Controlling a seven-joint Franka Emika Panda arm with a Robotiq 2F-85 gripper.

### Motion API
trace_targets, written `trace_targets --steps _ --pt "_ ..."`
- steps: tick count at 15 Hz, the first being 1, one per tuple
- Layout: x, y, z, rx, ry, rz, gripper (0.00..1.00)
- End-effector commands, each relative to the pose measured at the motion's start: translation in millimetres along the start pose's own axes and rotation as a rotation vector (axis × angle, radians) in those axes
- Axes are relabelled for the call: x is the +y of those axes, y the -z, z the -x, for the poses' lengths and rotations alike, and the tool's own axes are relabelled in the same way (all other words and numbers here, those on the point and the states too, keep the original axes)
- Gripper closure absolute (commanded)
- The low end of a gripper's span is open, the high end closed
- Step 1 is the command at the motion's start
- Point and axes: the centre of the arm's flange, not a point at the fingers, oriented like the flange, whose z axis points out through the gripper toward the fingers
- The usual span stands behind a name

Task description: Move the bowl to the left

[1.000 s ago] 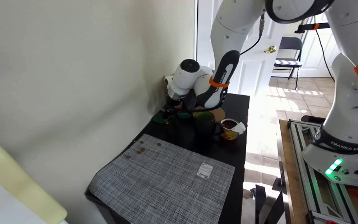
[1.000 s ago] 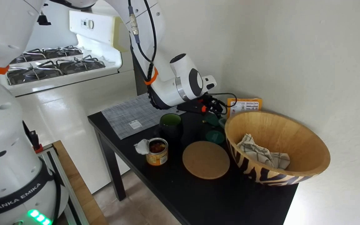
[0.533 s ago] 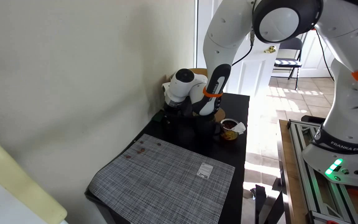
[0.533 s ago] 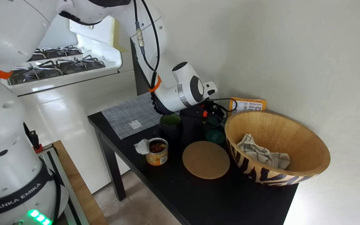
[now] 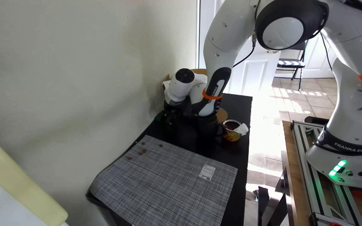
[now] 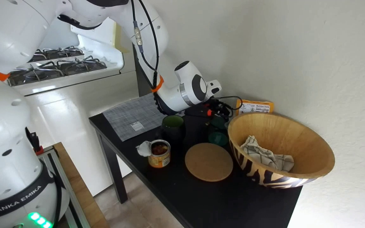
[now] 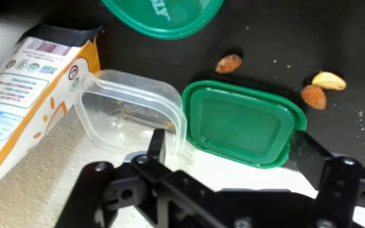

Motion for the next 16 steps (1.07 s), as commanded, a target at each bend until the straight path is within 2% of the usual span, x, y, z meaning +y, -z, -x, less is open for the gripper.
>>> trace_targets --steps 1,5,9,11,12,16 --pt "0.8 -17.6 12.0 0.030 -0.072 0.034 0.00" --pt "9.5 -29.2 9.3 0.039 -0.148 0.041 0.00" --pt "5.0 -42.9 8.0 0.043 -0.176 0.003 0.09" --pt "2.1 -44.8 6.9 0.047 -0.186 -0.009 0.33" --pt "1.4 -46.4 5.9 0.047 -0.188 -0.013 0.33" --pt "1.4 -45.4 2.7 0.054 -0.197 -0.020 0.64"
